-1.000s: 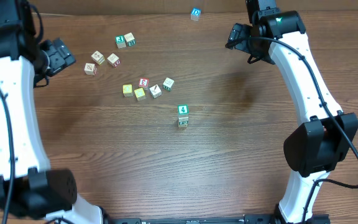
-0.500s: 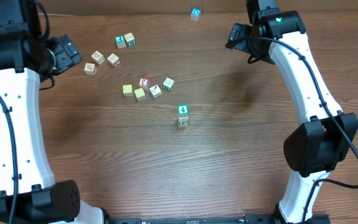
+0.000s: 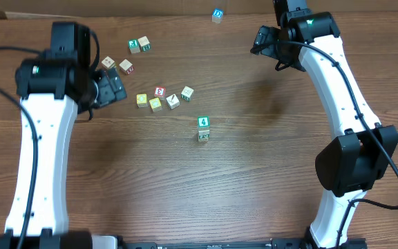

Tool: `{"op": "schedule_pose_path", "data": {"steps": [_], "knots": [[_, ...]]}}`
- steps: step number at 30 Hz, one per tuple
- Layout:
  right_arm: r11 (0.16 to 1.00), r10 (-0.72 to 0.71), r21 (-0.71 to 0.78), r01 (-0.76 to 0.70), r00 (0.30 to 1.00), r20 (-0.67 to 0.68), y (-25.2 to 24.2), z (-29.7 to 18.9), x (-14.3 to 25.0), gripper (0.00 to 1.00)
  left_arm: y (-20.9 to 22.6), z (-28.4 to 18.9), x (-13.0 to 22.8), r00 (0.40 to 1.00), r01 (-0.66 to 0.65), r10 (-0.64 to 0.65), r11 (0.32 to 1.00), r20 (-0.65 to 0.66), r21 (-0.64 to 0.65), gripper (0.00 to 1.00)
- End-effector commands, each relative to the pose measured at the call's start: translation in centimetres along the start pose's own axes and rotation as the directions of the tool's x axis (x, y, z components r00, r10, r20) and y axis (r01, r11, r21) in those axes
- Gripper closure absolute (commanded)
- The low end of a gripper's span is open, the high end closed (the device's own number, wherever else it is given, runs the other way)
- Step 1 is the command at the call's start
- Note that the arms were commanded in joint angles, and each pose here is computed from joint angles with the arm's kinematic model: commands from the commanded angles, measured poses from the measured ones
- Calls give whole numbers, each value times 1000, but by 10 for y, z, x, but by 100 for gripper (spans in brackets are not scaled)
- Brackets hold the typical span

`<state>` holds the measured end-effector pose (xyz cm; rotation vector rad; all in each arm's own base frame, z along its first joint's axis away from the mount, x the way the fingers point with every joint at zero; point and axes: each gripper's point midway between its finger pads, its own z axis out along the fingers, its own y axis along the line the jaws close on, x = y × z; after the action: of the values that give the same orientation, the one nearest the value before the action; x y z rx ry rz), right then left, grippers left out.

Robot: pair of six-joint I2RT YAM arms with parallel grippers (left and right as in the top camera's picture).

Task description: Form a tower

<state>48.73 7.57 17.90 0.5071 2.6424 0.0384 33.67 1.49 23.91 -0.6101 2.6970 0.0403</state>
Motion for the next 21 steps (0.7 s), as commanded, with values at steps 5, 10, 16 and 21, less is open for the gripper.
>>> {"op": "schedule_pose_path", "data": {"steps": [5, 10, 16, 21], "knots": [[1000, 0, -1, 0, 1000, 14, -1, -3, -4, 0, 11, 22, 14, 991, -1, -2, 1000, 134, 25, 0], [1000, 0, -1, 0, 1000, 14, -1, -3, -4, 0, -2, 65, 20, 972, -4, -26, 992, 235, 126, 0], [1000, 0, -1, 0, 1000, 14, -1, -3, -4, 0, -13, 115, 46, 946, -15, -73, 964, 317, 266, 1], [1000, 0, -1, 0, 1000, 14, -1, -3, -4, 0, -4, 144, 73, 915, 37, -165, 943, 368, 331, 1]]}}
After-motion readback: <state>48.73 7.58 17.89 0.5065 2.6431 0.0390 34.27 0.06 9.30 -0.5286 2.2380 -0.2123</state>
